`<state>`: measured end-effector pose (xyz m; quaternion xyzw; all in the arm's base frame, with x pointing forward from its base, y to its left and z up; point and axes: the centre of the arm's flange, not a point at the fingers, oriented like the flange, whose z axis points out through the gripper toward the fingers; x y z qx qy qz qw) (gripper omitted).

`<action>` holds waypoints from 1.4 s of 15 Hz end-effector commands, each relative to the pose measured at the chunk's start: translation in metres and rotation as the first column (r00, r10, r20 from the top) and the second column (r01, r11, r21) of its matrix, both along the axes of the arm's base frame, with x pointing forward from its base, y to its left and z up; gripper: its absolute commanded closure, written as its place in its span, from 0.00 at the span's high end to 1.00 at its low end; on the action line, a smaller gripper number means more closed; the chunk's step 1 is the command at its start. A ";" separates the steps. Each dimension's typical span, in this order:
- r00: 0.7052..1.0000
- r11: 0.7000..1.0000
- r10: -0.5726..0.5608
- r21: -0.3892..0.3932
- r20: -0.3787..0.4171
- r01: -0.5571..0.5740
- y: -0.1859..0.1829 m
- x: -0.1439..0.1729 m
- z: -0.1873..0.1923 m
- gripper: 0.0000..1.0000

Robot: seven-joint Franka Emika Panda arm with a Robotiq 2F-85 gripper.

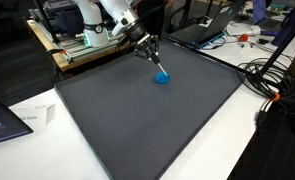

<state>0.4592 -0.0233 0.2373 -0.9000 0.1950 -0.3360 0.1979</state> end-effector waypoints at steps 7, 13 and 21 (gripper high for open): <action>0.997 0.991 0.016 -0.130 0.078 -0.006 -0.019 -0.008 -0.006 0.13; 0.996 0.989 0.015 -0.148 0.086 -0.002 -0.028 -0.008 -0.005 0.13; 0.994 0.984 0.021 -0.177 0.103 -0.002 -0.012 -0.015 -0.009 0.03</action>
